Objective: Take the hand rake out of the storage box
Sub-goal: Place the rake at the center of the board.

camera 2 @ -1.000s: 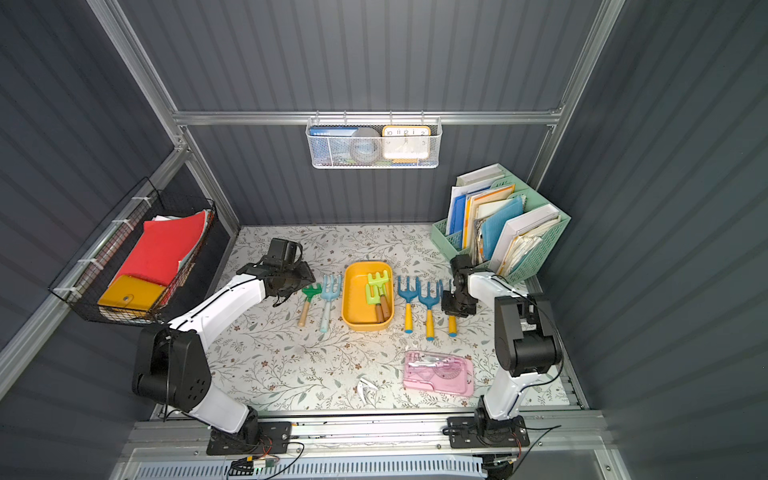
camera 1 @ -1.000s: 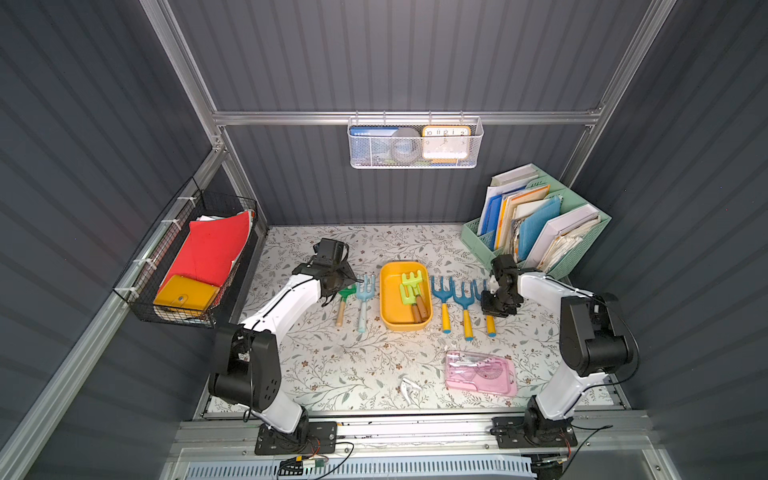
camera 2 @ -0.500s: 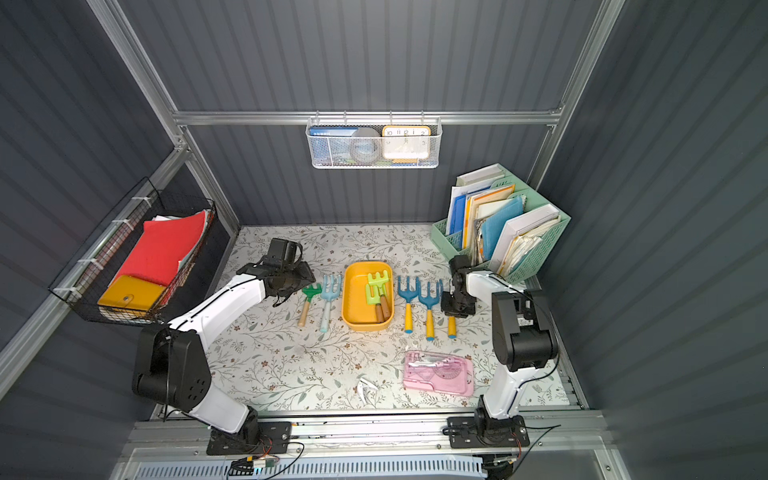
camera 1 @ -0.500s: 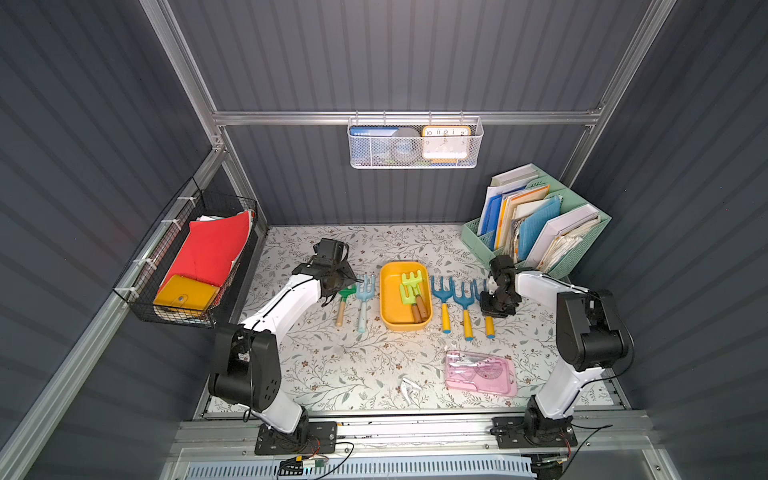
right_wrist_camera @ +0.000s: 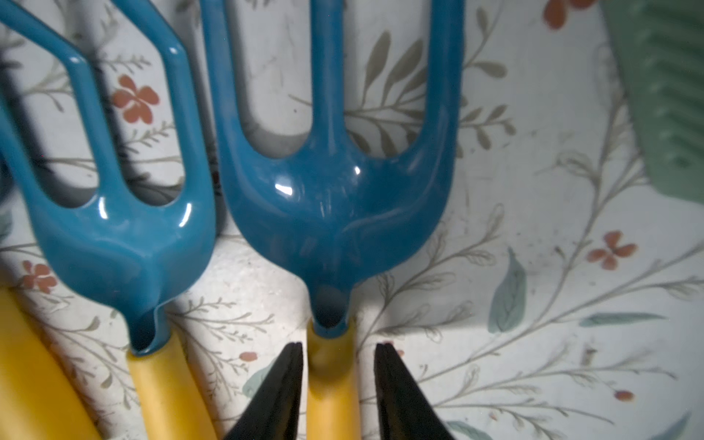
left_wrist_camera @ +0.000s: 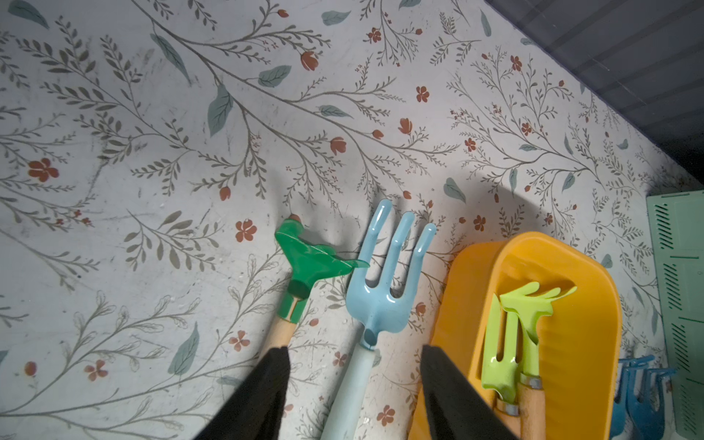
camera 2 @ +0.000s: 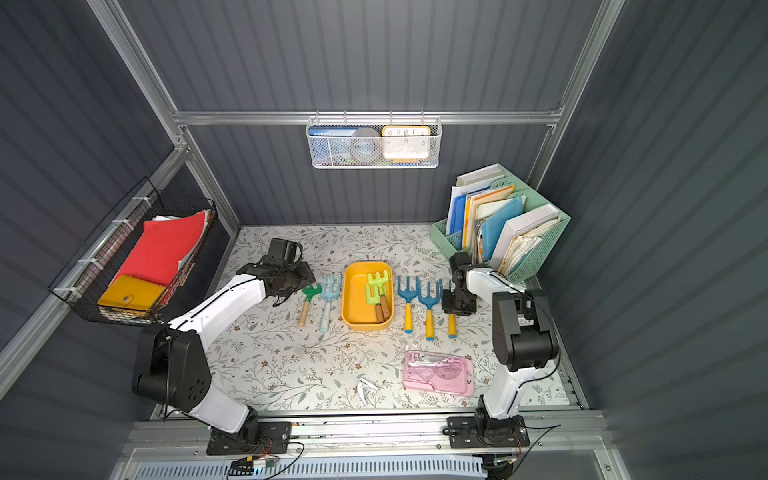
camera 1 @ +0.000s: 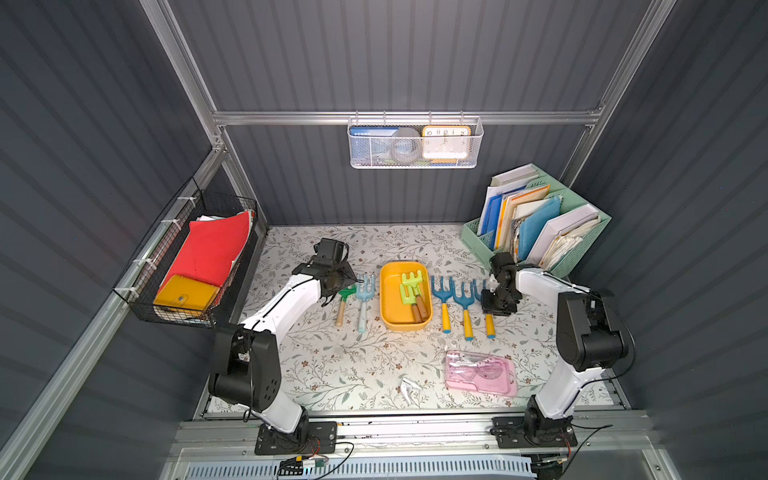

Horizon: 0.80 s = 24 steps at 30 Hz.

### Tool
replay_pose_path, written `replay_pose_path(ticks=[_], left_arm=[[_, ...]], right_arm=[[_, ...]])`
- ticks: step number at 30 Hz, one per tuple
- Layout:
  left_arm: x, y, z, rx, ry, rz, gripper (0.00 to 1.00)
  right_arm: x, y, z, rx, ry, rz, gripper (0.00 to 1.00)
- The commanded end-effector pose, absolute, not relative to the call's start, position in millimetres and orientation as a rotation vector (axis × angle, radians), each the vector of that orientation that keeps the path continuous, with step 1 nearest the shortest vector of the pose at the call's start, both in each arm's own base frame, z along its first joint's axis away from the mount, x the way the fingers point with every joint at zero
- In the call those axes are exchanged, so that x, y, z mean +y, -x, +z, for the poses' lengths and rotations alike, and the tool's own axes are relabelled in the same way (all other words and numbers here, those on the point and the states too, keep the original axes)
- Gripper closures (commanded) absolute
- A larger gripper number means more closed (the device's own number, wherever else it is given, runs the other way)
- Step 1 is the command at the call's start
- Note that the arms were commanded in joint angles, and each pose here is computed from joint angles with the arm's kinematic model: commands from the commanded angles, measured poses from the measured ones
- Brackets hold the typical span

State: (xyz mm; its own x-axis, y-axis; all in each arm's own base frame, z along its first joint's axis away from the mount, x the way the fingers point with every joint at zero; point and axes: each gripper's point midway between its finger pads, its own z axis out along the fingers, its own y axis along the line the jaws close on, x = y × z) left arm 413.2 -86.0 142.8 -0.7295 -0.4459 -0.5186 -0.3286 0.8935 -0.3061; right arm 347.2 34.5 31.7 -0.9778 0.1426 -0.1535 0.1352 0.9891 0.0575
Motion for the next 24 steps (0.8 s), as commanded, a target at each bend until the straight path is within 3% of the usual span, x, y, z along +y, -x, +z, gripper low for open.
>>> replay_pose_path(ticks=[1, 10, 24], left_arm=[[-88, -417, 164, 2.423, 0.464, -0.148, 0.4], [-152, -405, 186, 2.411, 0.28, -0.123, 0.39], [-295, -403, 128, 2.509, 0.274, -0.34, 0.42]], right_arm=[[29, -353, 66, 2.913, -0.212, 0.028, 0.62], [54, -355, 131, 2.753, -0.183, 0.019, 0.58], [89, -327, 143, 2.633, -0.327, 0.127, 0.56]])
